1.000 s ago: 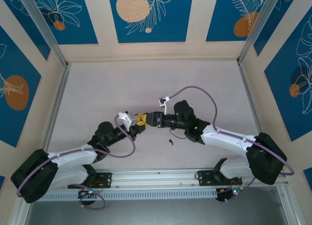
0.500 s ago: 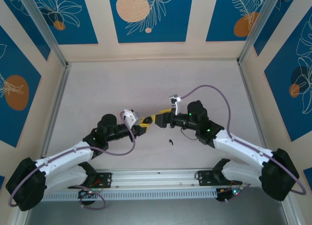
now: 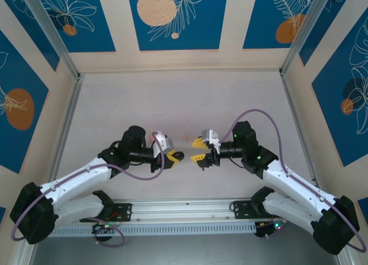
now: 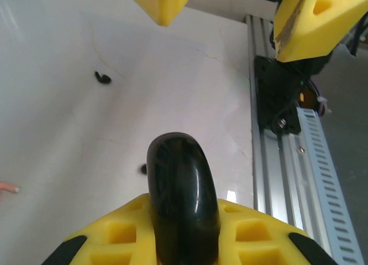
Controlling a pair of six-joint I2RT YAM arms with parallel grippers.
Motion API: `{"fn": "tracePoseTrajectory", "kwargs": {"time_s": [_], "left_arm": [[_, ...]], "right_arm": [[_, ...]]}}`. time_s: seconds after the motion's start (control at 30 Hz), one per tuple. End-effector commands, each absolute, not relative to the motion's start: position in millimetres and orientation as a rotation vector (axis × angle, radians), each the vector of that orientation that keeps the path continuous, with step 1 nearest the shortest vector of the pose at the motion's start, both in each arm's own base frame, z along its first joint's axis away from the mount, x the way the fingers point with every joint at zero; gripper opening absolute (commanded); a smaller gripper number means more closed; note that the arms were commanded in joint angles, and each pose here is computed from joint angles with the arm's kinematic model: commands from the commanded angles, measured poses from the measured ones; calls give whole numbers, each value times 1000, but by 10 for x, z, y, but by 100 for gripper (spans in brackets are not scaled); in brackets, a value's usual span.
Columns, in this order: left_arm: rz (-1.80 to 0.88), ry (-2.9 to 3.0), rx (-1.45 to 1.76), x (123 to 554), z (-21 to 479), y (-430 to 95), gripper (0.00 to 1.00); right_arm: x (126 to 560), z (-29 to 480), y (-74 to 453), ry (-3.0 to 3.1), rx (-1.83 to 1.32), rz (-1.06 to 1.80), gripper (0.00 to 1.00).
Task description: Insert wireless bluetooth earbuds into charging case
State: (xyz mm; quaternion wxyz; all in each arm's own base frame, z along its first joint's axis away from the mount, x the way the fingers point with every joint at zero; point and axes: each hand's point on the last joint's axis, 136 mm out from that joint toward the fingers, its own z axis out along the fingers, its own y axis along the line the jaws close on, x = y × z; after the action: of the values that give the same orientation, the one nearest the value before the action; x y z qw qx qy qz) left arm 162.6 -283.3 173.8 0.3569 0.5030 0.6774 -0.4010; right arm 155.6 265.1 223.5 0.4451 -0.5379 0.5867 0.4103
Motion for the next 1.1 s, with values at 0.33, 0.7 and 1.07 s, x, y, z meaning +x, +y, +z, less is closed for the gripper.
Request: {"fn": "tracePoseTrajectory", "kwargs": {"time_s": [0.33,0.7,1.07], "left_arm": [[-1052,1669,1411,1509,1860,-2816,10],[-1034,1656,1402,1514,1874,-2797,10],[-985,1676,1389,1600,1823,-2796,16]], "right_arm": [[1360,1993,2907,1424,-1702,1070,51],[1370,1945,3132,1463,-1791,1208,46],[1431,1969,3126,1425,-1791,1222,13]]}}
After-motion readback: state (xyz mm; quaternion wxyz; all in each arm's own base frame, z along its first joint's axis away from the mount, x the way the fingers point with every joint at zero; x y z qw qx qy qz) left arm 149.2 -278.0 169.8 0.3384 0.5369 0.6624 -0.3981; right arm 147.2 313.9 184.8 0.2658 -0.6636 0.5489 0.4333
